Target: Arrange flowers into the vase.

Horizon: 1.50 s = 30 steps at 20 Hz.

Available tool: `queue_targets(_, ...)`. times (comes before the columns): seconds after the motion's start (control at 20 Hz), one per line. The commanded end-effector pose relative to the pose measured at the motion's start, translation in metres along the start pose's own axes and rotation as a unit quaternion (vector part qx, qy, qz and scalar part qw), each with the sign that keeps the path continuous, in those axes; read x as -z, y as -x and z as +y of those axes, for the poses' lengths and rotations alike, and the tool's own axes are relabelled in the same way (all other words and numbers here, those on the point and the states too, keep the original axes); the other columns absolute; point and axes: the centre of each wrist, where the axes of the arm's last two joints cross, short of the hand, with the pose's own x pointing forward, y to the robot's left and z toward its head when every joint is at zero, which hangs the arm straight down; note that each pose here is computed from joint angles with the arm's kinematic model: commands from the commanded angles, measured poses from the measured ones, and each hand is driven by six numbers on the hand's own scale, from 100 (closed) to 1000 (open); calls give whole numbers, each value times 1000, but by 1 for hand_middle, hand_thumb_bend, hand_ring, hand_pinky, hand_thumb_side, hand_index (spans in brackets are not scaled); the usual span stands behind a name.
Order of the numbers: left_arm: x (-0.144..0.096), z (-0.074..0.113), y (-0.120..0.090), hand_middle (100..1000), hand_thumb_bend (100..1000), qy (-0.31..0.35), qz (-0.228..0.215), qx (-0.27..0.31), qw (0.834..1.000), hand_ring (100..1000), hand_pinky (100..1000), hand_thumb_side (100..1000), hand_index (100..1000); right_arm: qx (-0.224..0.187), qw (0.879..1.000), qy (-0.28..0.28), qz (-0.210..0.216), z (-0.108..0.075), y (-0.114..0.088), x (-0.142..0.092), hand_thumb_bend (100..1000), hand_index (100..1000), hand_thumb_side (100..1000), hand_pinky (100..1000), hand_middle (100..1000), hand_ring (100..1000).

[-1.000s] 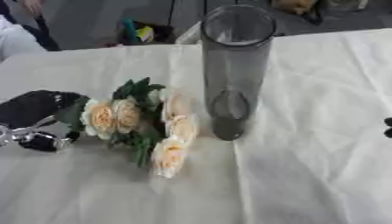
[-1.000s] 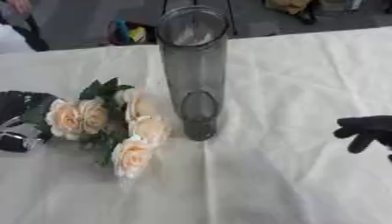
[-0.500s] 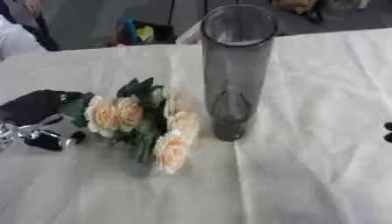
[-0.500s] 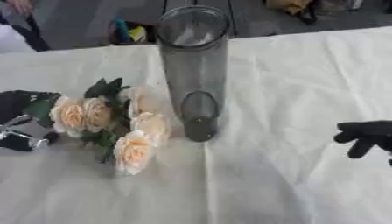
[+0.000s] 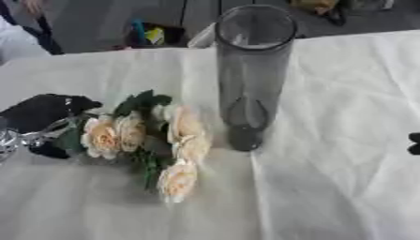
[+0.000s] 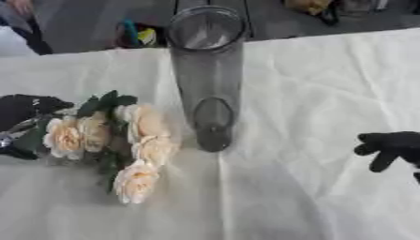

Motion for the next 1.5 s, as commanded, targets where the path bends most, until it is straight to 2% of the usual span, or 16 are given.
queue_targets(0.05, -2, 18, 8, 824, 301, -23, 12, 1, 1000, 748, 659, 417, 996, -10, 1000, -6, -8, -3, -5, 4, 100, 821, 1000, 836, 521, 700)
queue_targets(0.2, -1, 22, 9, 873, 338, -22, 15, -3, 1000, 797, 704, 445, 1000, -10, 1000, -6, -8, -3, -5, 4, 100, 822, 1000, 837, 521, 700)
queue_targets(0.45, 1, 30, 9, 844, 272, -26, 18, -17, 999, 786, 682, 446, 1000, -9, 1000, -9, -8, -2, -5, 4, 100, 822, 1000, 838, 520, 701)
queue_targets(0.8, 5, 31, 10, 826, 298, 16, 9, -16, 1000, 771, 656, 412, 990, -8, 1000, -12, -8, -2, -5, 5, 100, 822, 1000, 840, 520, 701)
queue_targets(1.0, 8, 29, 11, 783, 230, 48, 4, -14, 999, 734, 626, 345, 940, -7, 1000, -14, -7, -1, -5, 5, 100, 823, 1000, 841, 519, 701)
queue_targets(1.2, 10, 36, 10, 739, 137, 35, -2, -25, 999, 684, 598, 287, 885, -5, 1000, -17, -6, 0, -5, 6, 100, 823, 1000, 843, 519, 701)
queue_targets(1.5, 12, 34, 7, 661, 100, 24, -8, -39, 999, 612, 542, 277, 813, -4, 1000, -17, -7, 0, -5, 6, 100, 824, 1000, 843, 519, 702)
